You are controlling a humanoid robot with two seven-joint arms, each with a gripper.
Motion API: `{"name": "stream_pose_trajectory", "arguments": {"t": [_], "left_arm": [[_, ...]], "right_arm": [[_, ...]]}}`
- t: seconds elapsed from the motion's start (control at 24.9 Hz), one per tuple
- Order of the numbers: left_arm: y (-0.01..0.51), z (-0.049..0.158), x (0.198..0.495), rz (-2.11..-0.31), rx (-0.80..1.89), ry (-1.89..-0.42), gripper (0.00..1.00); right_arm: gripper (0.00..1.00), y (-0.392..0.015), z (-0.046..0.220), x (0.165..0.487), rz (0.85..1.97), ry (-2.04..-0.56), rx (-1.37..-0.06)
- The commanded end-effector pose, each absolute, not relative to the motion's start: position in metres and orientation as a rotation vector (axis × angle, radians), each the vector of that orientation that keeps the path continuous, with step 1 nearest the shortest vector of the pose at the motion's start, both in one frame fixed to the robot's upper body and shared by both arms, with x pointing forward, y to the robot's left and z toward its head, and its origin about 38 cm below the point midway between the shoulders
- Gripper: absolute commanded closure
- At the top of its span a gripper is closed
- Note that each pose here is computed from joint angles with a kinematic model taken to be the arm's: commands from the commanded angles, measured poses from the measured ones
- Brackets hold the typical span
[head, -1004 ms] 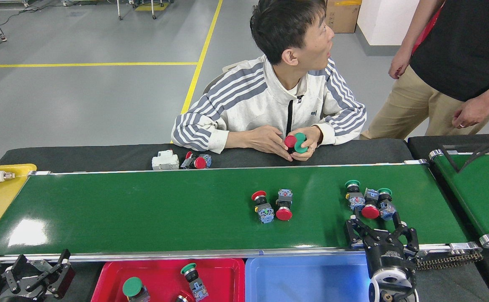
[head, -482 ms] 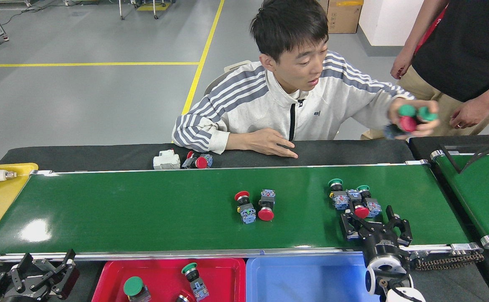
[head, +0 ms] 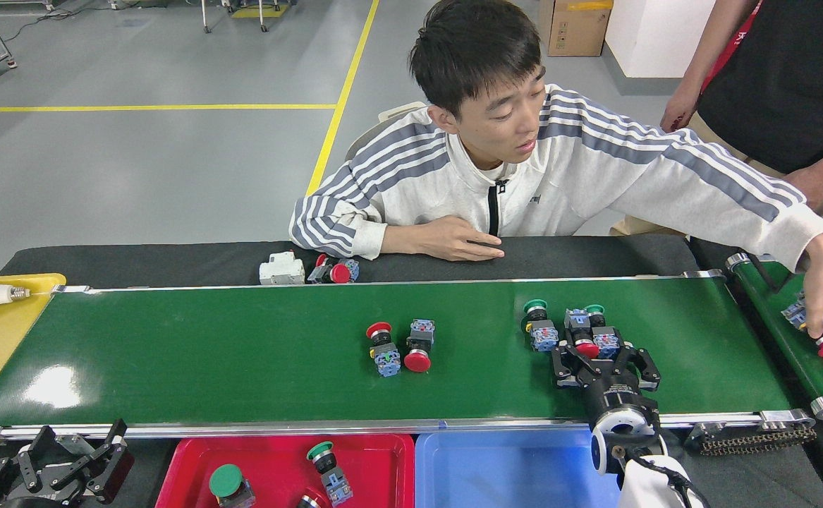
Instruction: Pick switch part from conveyor to tray
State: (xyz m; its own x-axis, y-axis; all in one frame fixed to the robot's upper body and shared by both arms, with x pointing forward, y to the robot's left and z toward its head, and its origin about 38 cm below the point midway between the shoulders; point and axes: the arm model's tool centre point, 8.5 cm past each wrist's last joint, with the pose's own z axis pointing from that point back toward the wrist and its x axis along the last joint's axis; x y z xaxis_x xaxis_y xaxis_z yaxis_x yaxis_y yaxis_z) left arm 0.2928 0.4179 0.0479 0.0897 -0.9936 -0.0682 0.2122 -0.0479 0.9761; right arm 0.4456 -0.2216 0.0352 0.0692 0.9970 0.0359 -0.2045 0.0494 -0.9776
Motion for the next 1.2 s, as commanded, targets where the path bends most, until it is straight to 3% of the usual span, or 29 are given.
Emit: {"name": "stream_pose_trajectory", "arguments": {"t": [0.0, 0.12, 0.2, 0.4, 0.52, 0.56, 0.64, 0.76, 0.92, 1.0, 1.04, 1.16], "left_arm": [[0.418, 0.061, 0.299, -1.276, 1.171, -0.987, 0.0], [0.412, 0.063, 0.299, -1.287, 1.171, -1.006, 0.0], [0.4, 0.066, 0.304, -1.312, 1.165, -1.037, 0.0], [0.38, 0.07, 0.31, -1.362, 1.143, -1.097, 0.0], [0.363, 0.072, 0.32, -1.392, 1.126, -1.141, 0.0], [0.358, 0.073, 0.324, -1.402, 1.121, -1.153, 0.0], [0.348, 0.077, 0.332, -1.415, 1.12, -1.183, 0.0], [0.335, 0.079, 0.34, -1.438, 1.11, -1.21, 0.0], [0.301, 0.076, 0.351, -1.503, 1.064, -1.267, 0.0], [0.283, 0.074, 0.354, -1.529, 1.063, -1.267, 0.0], [0.278, 0.07, 0.354, -1.532, 1.072, -1.249, 0.0], [0.269, 0.063, 0.354, -1.534, 1.066, -1.234, 0.0]], "right_arm": [[0.93, -0.222, 0.053, 0.454, 1.211, -1.071, -1.083], [0.93, -0.215, 0.069, 0.453, 1.211, -1.135, -1.101], [0.93, -0.195, 0.082, 0.446, 1.276, -1.252, -1.08], [0.92, -0.124, 0.11, 0.404, 1.625, -1.689, -0.876], [0.87, -0.068, 0.111, 0.373, 1.874, -1.914, -0.646], [0.71, -0.052, 0.108, 0.362, 1.935, -1.951, -0.585], [0.0, -0.022, 0.1, 0.343, 2.019, -1.988, -0.492], [0.0, 0.0, 0.092, 0.324, 2.086, -2.013, -0.408], [0.0, 0.001, 0.092, 0.323, 2.081, -2.017, -0.399], [0.0, -0.008, 0.099, 0.329, 2.016, -2.018, -0.441], [0.0, -0.027, 0.105, 0.338, 1.901, -1.988, -0.517], [0.02, -0.103, 0.088, 0.349, 1.523, -1.704, -0.755]]}}
